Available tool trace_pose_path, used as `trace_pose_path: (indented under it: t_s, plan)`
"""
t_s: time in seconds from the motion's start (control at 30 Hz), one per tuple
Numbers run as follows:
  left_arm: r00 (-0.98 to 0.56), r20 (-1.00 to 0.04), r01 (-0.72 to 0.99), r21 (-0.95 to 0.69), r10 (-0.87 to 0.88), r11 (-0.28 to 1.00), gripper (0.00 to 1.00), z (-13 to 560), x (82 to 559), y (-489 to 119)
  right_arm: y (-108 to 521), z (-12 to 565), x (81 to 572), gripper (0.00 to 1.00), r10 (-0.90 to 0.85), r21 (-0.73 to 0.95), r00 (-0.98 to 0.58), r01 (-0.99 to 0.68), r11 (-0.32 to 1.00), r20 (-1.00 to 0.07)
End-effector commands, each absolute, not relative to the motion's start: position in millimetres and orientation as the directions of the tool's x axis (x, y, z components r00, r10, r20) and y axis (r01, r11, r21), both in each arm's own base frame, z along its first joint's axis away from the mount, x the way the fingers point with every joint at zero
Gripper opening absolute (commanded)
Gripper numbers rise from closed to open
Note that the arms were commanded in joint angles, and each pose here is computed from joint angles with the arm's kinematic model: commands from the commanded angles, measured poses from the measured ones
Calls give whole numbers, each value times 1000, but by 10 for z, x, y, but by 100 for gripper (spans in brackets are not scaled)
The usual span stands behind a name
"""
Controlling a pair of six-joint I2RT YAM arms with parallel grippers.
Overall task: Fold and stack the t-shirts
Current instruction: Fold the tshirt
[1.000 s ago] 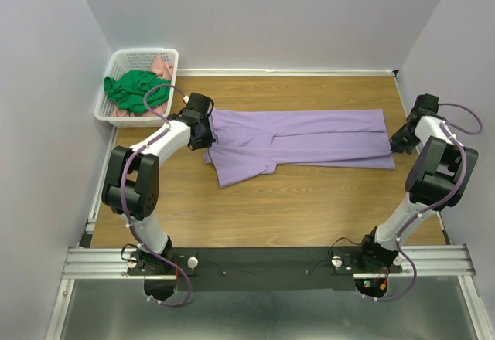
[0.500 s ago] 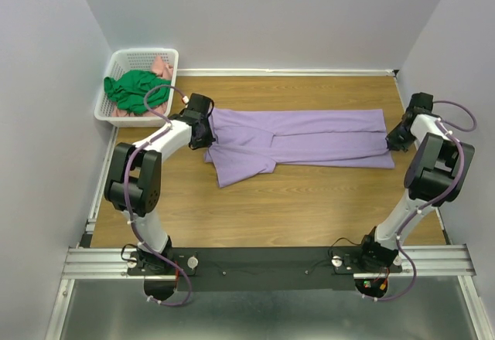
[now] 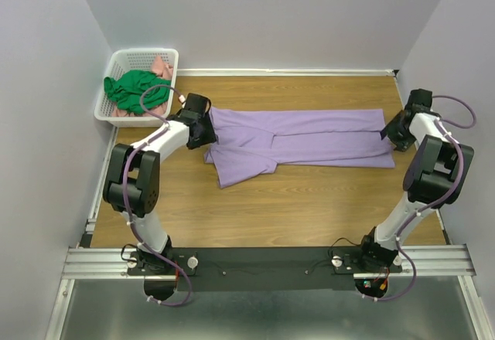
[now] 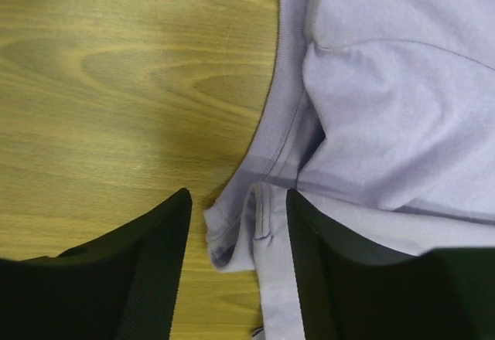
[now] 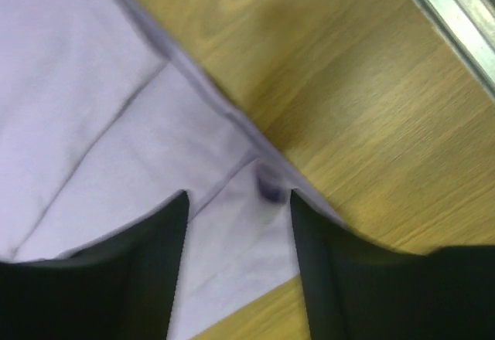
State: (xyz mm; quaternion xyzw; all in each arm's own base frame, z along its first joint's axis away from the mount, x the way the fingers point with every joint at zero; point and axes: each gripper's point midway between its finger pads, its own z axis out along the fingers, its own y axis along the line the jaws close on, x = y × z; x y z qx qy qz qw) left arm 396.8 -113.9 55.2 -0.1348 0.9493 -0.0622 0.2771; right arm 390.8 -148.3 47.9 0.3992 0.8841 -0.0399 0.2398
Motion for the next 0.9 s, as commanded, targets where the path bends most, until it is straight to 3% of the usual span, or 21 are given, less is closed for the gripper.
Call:
trace_pose_path:
  t_s: [0.0, 0.1, 0.27, 0.5, 0.7, 0.87]
  plan:
    - [-743, -597, -207, -223, -301, 953, 65, 1032, 4061, -1105, -1216, 1066, 4149, 71, 619, 196, -535, 644, 739, -574]
    - [-735, -613, -183, -232, -290, 955, 66, 1174, 3914, -1135, -776, 1251, 4128, 85, 577, 236, -562, 564, 791, -592]
    - [-779, -578, -123, -235, -241, 964, 66, 1024, 3376, -1308, 149, 1351, 3946, 88, 537, 361, -631, 398, 843, -559]
    - [-841, -515, -5, -293, -162, 956, 66, 614, 2630, -1698, 1618, 1279, 3426, 75, 434, 627, -751, 35, 779, -497]
    - [-858, -498, 37, -301, -124, 953, 66, 455, 2481, -1790, 2081, 890, 3026, 54, 357, 673, -819, -48, 738, -449]
    - [-856, -508, 72, -289, -89, 955, 64, 394, 2486, -1867, 2392, 771, 2974, 50, 314, 699, -831, -120, 705, -459]
